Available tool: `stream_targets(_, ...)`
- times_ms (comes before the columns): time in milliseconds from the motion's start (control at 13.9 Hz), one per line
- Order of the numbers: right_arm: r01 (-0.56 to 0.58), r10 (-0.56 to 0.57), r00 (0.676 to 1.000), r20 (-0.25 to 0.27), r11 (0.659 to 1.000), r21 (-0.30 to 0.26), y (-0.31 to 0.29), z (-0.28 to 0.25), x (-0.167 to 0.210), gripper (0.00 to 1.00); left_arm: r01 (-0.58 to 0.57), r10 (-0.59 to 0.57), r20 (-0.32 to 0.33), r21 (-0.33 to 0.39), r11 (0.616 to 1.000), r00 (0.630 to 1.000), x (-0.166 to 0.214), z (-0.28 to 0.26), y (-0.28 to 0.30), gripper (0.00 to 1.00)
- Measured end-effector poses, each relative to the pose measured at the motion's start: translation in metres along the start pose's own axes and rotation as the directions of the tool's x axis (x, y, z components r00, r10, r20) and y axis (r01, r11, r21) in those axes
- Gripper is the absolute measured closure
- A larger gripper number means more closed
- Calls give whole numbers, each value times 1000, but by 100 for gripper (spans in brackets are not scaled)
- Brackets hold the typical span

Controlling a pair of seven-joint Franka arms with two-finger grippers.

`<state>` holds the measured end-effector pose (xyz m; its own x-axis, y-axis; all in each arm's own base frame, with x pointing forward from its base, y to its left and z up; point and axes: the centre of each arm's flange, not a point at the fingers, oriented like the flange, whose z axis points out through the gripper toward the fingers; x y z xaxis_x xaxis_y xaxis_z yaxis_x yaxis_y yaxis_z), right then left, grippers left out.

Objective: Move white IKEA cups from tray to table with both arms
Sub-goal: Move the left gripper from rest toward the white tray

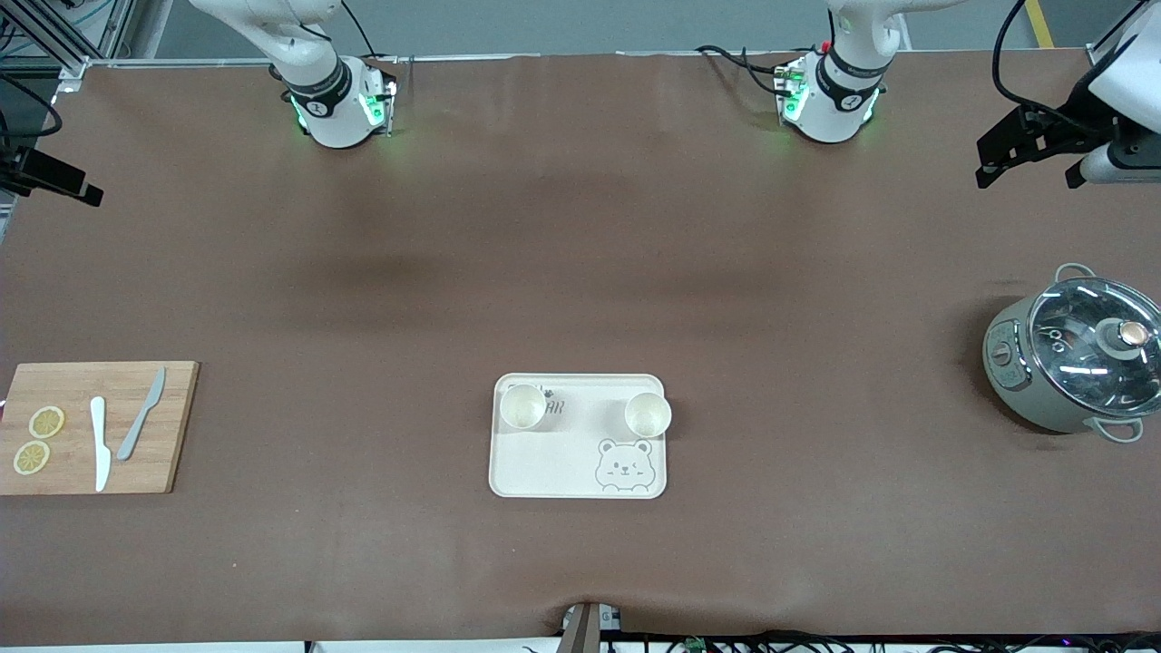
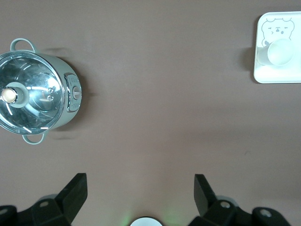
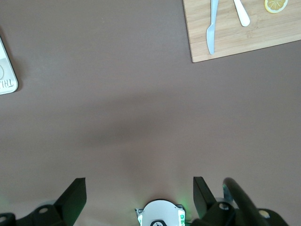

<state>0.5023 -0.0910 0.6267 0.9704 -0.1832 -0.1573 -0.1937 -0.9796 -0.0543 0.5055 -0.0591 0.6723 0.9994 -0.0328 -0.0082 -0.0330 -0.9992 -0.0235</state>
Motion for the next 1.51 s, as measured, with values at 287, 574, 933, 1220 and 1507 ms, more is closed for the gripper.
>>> stream_targets(287, -10, 10, 1000, 0, 1000, 2, 5, 0, 0, 0, 6, -6, 3, -1, 1000, 1000, 3, 2, -3, 0)
stream_targets(574, -11, 11, 1000, 0, 1000, 2, 6, 0, 0, 0, 8, -9, 13, 49, 999, 1000, 14, 10, -9, 0)
stream_targets(933, -14, 14, 1000, 1, 1000, 2, 7, 0, 0, 0, -8, 5, 55, 45, 999, 998, 34, 33, -5, 0)
stream_targets(1220, -14, 14, 1000, 2, 1000, 2, 7, 1, 0, 0, -14, 11, 54, 44, 999, 998, 35, 34, -2, 0)
stream_targets(1507, -15, 15, 1000, 4, 1000, 2, 8, 1, 0, 0, -24, 21, 59, 43, 999, 998, 36, 36, 3, 0)
